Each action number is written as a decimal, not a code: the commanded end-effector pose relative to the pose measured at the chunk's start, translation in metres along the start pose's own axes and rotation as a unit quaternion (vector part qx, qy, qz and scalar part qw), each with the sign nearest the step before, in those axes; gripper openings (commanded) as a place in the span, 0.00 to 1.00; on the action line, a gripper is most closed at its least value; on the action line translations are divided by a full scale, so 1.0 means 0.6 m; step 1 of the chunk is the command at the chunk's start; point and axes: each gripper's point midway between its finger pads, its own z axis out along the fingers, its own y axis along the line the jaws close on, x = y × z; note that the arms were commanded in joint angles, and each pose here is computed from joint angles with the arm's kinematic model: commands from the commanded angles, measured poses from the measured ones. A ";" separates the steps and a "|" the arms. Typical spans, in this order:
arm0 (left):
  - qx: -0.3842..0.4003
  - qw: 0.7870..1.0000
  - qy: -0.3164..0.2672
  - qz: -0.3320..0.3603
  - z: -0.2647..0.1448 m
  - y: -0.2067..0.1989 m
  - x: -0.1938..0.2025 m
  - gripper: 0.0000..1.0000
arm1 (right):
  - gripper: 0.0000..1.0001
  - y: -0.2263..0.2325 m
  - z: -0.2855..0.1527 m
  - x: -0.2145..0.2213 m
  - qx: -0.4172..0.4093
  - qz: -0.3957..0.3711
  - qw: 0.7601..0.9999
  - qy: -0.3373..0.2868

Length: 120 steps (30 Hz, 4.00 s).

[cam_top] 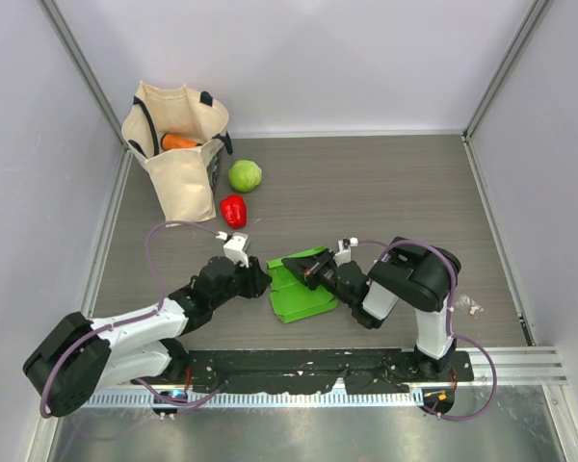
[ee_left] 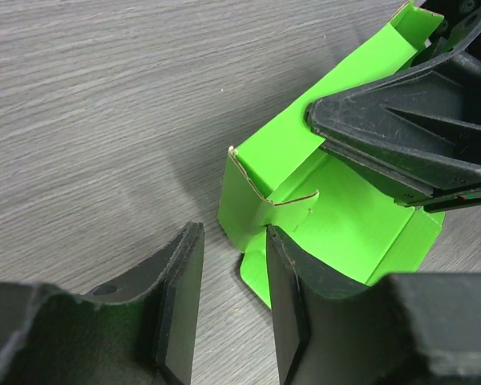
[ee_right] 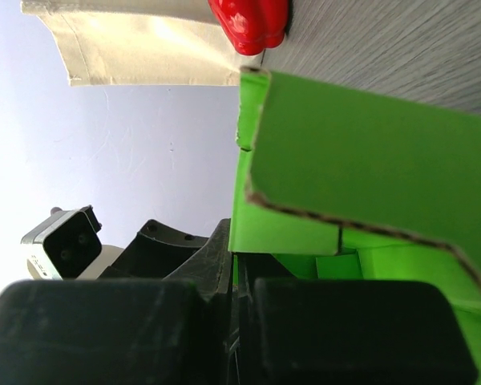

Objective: Fold the paper box

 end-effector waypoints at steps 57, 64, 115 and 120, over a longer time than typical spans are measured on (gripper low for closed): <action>-0.114 0.987 -0.115 0.017 0.032 0.036 -0.080 0.42 | 0.01 -0.046 -0.002 0.036 0.114 0.034 0.992 -0.032; -0.172 0.975 -0.138 0.013 0.037 0.051 -0.087 0.34 | 0.01 -0.042 0.005 0.043 0.118 0.053 0.991 -0.029; -0.229 0.964 -0.095 0.091 0.052 0.057 -0.024 0.00 | 0.59 -0.048 -0.061 0.016 0.193 -0.164 0.967 -0.035; -0.228 0.966 -0.094 0.085 0.046 0.061 -0.019 0.00 | 0.66 -0.038 -0.133 -0.018 0.258 -0.349 0.901 0.011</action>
